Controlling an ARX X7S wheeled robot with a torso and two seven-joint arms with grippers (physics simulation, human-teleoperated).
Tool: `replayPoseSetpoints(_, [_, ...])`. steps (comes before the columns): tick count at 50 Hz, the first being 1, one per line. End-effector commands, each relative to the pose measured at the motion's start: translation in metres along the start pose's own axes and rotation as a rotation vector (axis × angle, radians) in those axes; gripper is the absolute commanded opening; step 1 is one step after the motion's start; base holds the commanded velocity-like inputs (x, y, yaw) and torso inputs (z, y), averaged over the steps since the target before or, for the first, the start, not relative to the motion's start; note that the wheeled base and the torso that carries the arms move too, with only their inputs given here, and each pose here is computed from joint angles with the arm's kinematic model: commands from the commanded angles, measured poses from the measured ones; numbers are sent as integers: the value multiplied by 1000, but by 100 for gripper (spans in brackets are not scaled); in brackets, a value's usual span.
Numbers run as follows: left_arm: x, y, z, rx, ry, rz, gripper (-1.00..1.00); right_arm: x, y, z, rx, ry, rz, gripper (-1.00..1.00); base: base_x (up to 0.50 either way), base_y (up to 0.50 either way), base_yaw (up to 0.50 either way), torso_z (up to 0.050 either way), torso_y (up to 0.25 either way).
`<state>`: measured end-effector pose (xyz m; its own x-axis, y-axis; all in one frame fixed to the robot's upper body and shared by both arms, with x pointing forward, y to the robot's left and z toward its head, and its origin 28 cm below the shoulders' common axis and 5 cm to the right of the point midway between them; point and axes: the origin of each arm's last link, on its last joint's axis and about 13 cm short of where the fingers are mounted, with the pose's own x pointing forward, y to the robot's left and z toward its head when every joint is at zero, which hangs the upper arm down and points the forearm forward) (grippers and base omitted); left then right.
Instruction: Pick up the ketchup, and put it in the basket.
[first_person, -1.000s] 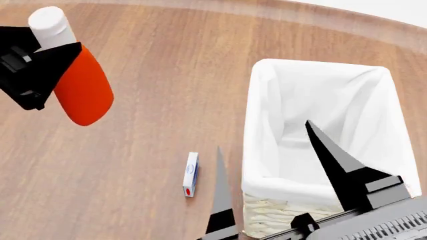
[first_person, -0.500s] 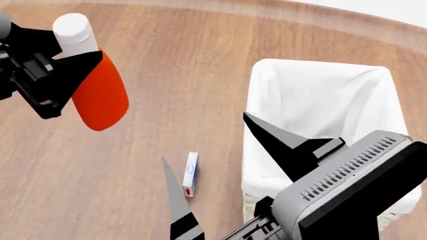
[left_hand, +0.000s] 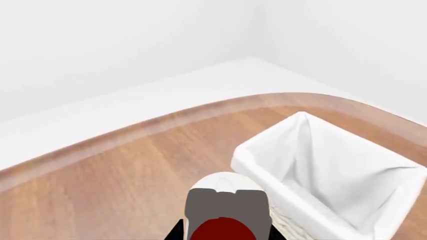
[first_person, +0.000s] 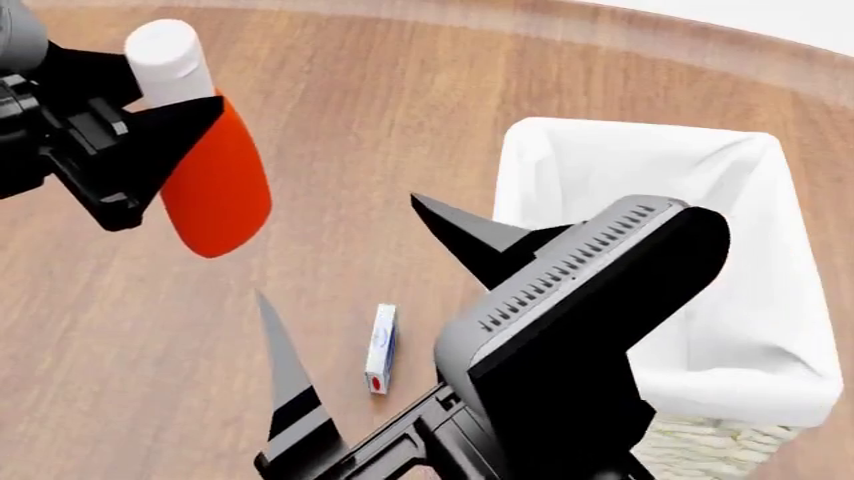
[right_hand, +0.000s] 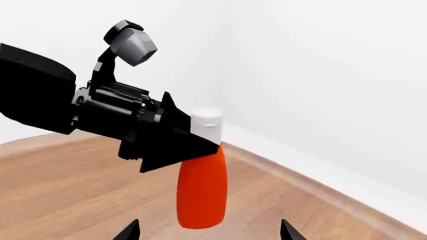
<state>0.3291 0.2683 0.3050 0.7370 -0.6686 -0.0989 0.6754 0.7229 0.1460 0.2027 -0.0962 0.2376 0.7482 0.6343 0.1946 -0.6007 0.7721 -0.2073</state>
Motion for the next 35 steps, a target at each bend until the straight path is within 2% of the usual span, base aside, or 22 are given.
replayPoseSetpoints(1, [5,-2,10,8,-38,-12,-100,21,-1,-3,-7,-22,19,100,0,0,0,0,0])
replayPoseSetpoints(14, [11,-3,9,5,-37,-19,-100,36,3,-12,10,-9,53,100,0,0,0,1,0])
replayPoseSetpoints(35, [11,-5,7,1,-44,-32,-100,57,6,-23,34,-18,44,100,0,0,0,0,0])
